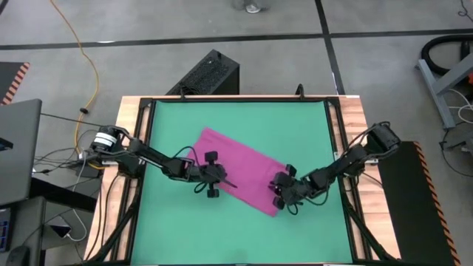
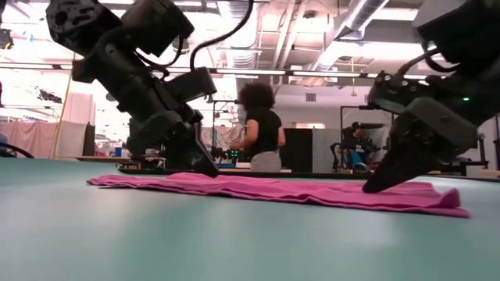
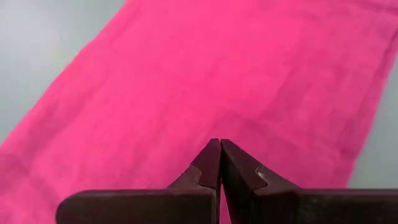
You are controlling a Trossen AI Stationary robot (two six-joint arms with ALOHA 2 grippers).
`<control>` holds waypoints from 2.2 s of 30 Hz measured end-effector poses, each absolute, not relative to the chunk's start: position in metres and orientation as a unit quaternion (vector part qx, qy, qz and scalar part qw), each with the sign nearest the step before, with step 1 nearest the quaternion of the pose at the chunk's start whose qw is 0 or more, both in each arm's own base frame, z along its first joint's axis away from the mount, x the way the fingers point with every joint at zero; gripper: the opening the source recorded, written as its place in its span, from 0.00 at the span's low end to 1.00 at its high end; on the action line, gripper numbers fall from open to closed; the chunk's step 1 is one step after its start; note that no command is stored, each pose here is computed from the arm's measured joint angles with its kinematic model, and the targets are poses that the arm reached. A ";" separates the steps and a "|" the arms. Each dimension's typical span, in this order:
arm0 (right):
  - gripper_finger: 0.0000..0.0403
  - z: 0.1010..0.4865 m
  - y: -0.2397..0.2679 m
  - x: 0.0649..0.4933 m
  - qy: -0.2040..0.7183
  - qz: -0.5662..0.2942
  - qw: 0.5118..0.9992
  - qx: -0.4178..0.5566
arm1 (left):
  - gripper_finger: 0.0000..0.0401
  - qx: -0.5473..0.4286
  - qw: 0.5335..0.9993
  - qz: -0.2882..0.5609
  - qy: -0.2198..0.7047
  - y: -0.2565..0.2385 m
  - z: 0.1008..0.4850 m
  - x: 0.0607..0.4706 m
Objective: Roll towel into tight, uniform cylinder
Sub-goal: Fold the pink towel
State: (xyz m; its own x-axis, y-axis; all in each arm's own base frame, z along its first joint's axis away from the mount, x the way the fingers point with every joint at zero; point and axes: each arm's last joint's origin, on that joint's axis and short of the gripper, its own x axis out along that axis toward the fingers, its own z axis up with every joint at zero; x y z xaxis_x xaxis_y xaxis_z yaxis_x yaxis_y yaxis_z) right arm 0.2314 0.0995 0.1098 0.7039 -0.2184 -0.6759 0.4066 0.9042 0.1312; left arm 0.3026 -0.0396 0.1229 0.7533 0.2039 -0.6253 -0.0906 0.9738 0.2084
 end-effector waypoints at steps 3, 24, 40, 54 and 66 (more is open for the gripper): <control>0.26 0.110 0.106 0.229 0.337 -0.168 0.914 0.152 | 0.00 0.075 0.925 0.072 0.365 -0.035 0.109 0.302; 0.26 0.169 0.074 0.290 0.264 -0.266 0.927 -0.023 | 0.00 0.130 0.913 0.006 0.388 -0.031 0.100 0.301; 0.26 0.158 -0.002 0.330 0.289 -0.174 0.941 -0.022 | 0.00 0.101 0.924 -0.009 0.368 -0.068 0.133 0.284; 0.26 0.128 -0.021 0.388 0.355 -0.164 0.918 -0.070 | 0.00 0.084 0.918 -0.007 0.388 -0.109 0.131 0.264; 0.26 0.124 -0.040 0.379 0.407 -0.243 0.881 -0.002 | 0.00 0.181 0.864 0.095 0.460 -0.083 0.119 0.254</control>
